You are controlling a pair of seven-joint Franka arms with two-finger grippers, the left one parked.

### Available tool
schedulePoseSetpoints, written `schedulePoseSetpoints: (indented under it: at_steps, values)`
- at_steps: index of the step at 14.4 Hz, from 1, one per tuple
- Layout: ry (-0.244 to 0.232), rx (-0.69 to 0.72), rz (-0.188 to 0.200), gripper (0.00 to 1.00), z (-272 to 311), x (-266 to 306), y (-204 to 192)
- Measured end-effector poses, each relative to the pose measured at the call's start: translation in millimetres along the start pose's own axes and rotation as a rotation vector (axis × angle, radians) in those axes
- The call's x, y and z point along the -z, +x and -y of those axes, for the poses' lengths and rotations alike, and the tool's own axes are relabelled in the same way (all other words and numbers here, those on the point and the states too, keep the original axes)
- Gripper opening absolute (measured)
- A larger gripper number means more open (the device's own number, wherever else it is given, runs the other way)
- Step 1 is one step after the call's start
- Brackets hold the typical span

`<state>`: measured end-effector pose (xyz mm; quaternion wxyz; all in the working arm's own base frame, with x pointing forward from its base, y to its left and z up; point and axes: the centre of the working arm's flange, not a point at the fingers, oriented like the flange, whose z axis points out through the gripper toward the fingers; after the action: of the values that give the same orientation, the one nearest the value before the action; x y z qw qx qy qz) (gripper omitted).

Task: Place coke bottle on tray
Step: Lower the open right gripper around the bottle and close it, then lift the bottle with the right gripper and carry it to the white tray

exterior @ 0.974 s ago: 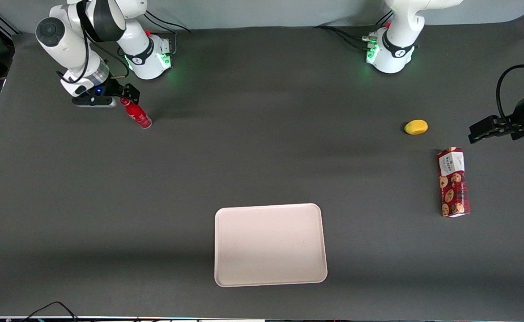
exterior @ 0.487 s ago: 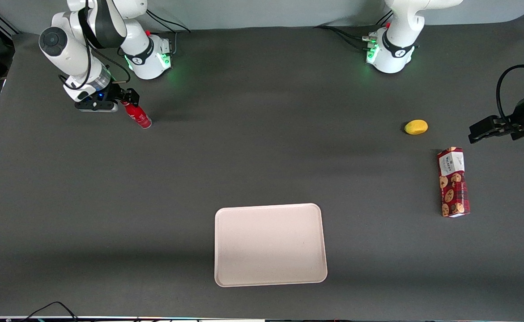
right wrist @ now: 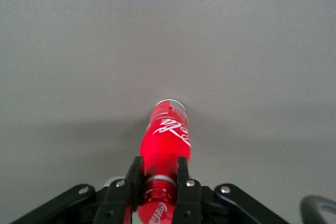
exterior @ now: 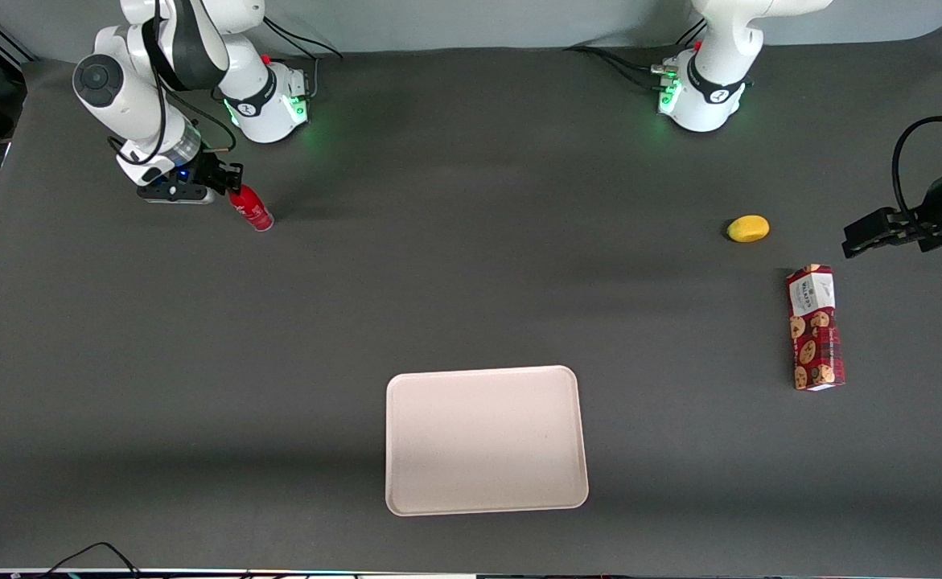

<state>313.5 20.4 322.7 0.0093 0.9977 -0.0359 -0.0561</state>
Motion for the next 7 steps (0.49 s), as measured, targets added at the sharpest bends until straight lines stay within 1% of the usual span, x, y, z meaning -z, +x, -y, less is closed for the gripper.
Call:
schedulePoseSetpoints:
  at_steps: [4, 7]
  values:
    - [-0.001, 0.0, 0.008, 0.3, 0.4, 0.1, 2.8]
    - [-0.001, 0.004, 0.002, 0.3, 2.5, 5.1, 8.0]
